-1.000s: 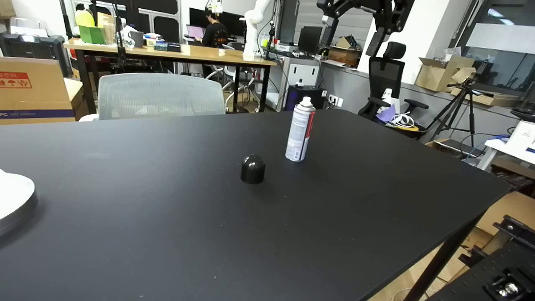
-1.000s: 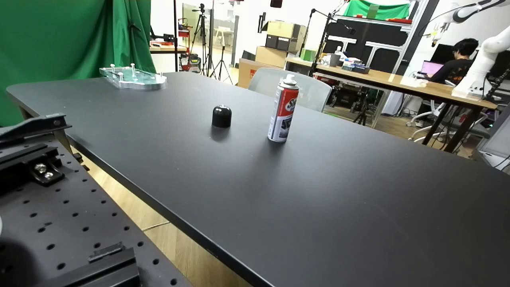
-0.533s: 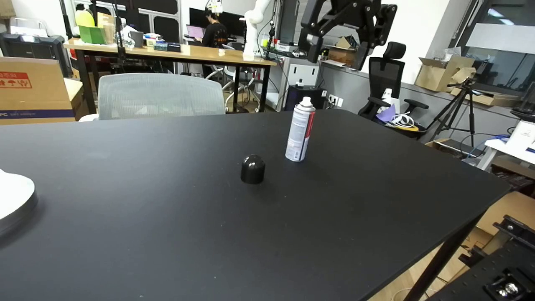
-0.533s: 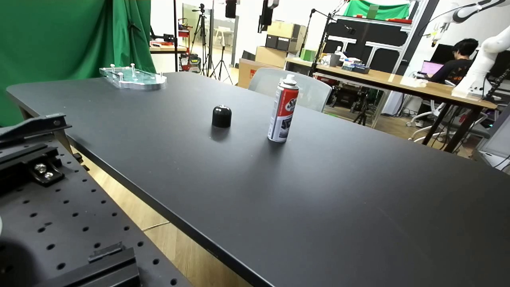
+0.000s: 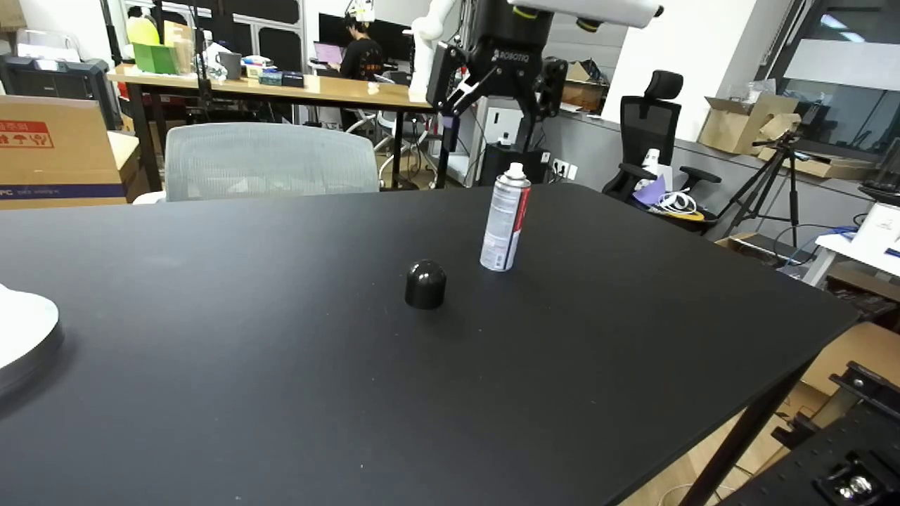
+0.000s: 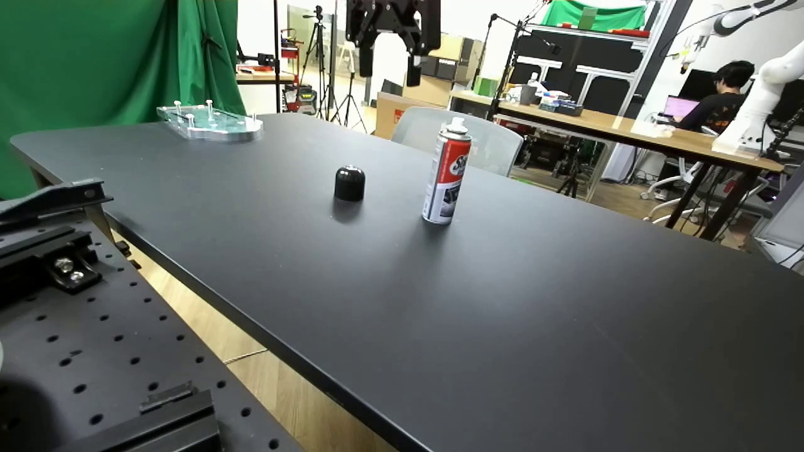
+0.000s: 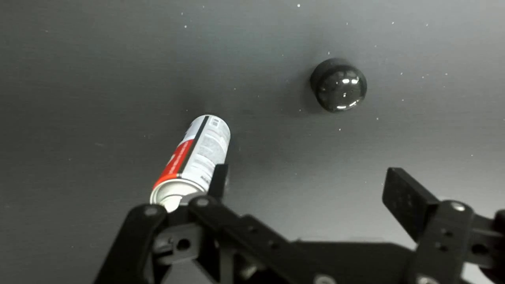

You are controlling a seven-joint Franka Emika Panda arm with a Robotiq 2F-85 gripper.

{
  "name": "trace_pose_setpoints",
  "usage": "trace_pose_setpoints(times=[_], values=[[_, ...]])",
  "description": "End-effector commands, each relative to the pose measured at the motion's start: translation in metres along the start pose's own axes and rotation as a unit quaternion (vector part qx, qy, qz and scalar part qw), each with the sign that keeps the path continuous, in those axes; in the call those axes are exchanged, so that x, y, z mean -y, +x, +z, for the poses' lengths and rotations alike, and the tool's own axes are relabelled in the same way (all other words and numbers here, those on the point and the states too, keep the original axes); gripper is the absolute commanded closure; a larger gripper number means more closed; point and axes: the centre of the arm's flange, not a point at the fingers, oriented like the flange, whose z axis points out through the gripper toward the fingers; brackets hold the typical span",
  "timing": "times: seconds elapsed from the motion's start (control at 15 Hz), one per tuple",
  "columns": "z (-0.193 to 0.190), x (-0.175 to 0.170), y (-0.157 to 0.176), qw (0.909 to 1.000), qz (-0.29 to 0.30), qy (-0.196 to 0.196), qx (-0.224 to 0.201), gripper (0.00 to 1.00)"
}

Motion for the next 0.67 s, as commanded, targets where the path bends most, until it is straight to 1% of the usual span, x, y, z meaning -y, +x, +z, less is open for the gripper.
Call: trace_pose_setpoints(times=[0.0, 0.33, 0.6], values=[[0.034, 0.028, 0.033, 0.9997, 0.024, -0.008, 0.004, 0.0], [0.069, 0.061, 0.032, 0.9995, 0.013, 0.003, 0.029, 0.0], [0.087, 0.077, 0.023, 0.999, 0.002, 0.004, 0.045, 0.0]])
